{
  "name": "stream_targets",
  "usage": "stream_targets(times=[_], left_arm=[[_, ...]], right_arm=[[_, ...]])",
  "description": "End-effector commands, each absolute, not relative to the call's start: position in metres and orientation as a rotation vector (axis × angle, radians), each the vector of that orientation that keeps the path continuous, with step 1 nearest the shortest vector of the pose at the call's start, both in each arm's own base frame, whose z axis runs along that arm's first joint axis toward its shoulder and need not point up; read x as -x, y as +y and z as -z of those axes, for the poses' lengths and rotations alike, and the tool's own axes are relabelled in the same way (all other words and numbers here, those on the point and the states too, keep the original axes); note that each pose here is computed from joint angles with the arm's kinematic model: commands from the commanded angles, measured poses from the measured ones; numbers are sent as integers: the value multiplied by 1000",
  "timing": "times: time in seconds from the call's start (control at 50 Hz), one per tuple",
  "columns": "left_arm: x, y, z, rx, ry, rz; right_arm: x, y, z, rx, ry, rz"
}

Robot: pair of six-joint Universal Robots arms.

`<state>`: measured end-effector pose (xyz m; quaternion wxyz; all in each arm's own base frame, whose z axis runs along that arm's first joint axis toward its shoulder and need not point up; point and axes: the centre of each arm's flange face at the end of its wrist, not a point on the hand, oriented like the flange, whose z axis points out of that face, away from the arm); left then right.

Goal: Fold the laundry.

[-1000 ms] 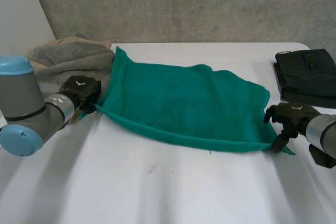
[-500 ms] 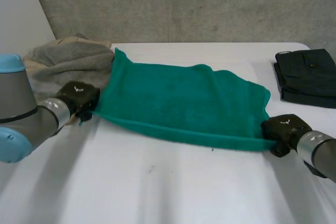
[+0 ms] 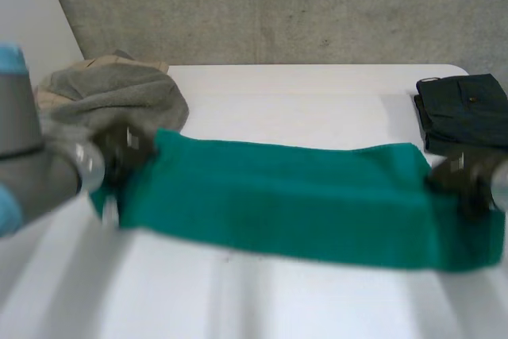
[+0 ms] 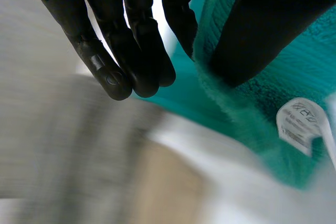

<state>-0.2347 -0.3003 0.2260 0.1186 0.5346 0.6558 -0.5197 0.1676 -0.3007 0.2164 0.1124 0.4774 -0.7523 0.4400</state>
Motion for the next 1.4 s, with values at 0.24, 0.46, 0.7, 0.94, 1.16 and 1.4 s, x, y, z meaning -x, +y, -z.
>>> stream_targets(times=[0.24,0.46,0.7,0.94,1.16,1.4], left_arm=[[253,-367,-466,-517,1135,2693],[246,-388,-400,-615,1407,2539],[236,-365,-242,-855,1977,2071],[206,-268,-163,-1326,2141,1469],[201,-213,-178,-1684,2186,1049],[258,-303,-200,-1467,2025,1454]], right_arm=[[-205,-374,-411,-618,-1339,-2486],[-214,-374,-359,-771,-1625,-2345],[-204,-358,-224,-979,-2120,-1914],[-157,-269,-182,-1421,-2389,-1120],[-143,-251,-191,-1630,-2388,-927],[-166,-330,-180,-1291,-2239,-1393]])
